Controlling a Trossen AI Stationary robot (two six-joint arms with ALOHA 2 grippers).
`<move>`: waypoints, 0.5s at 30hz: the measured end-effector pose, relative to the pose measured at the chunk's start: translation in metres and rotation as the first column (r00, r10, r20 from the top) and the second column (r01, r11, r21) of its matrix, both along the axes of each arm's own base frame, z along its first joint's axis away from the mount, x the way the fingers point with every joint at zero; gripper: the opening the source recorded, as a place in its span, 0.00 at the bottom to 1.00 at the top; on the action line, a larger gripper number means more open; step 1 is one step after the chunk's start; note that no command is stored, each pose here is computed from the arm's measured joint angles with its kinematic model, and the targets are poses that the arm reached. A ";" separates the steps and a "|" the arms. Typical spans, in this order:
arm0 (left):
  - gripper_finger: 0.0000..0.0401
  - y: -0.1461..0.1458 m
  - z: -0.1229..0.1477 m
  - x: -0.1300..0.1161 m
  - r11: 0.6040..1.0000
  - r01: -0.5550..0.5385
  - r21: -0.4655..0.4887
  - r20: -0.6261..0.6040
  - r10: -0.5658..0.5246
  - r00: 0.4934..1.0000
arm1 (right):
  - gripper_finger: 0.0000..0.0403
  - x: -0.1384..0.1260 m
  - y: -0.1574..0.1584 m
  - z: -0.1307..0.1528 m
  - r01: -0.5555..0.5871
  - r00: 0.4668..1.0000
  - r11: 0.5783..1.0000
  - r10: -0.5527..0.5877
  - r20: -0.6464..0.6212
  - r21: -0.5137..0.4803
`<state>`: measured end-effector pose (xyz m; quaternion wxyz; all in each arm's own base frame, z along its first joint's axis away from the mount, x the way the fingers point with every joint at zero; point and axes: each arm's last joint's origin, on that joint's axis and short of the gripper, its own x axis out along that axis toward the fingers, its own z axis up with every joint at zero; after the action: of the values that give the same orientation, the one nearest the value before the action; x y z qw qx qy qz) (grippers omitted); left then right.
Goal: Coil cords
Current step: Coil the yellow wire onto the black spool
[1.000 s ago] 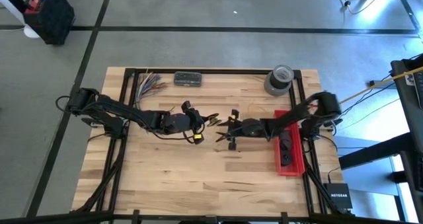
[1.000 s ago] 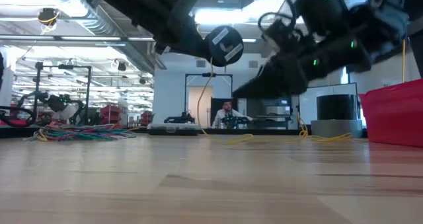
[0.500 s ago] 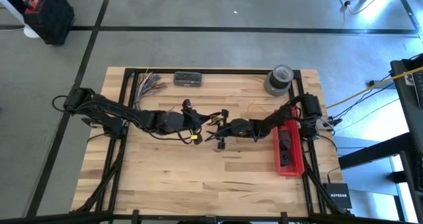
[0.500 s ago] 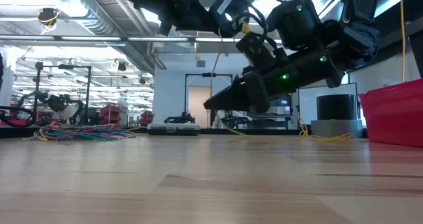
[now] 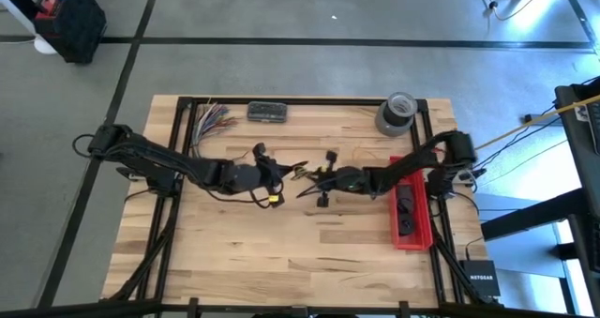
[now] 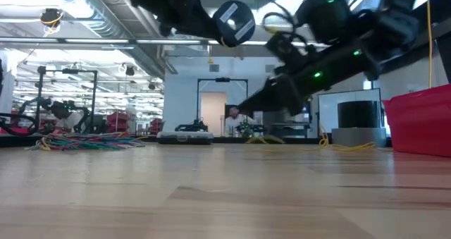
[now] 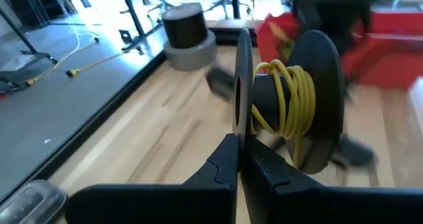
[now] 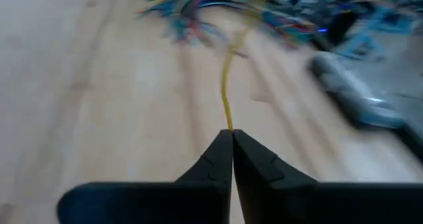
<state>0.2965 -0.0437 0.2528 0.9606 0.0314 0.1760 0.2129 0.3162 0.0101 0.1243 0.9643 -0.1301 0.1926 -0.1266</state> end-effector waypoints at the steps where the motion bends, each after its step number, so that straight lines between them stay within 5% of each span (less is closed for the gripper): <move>1: 0.00 -0.001 0.000 -0.002 1.000 0.006 0.003 -0.017 -0.005 1.000 | 0.03 -0.007 -0.003 0.003 0.026 1.000 1.000 -0.026 0.009 -0.009; 8: 0.00 -0.002 -0.004 -0.007 1.000 0.008 0.021 -0.086 -0.006 0.996 | 0.02 -0.049 -0.024 0.021 0.130 0.983 0.990 -0.135 0.127 0.050; 15: 0.00 0.004 -0.021 -0.002 0.998 0.005 0.064 -0.190 0.008 0.982 | 0.01 -0.061 -0.026 0.033 0.134 0.972 0.983 -0.155 0.177 0.128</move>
<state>0.2949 -0.0397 0.2321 0.9376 0.0825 0.2603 0.2152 0.2549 -0.0162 0.1578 0.9722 -0.0477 0.1174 -0.1969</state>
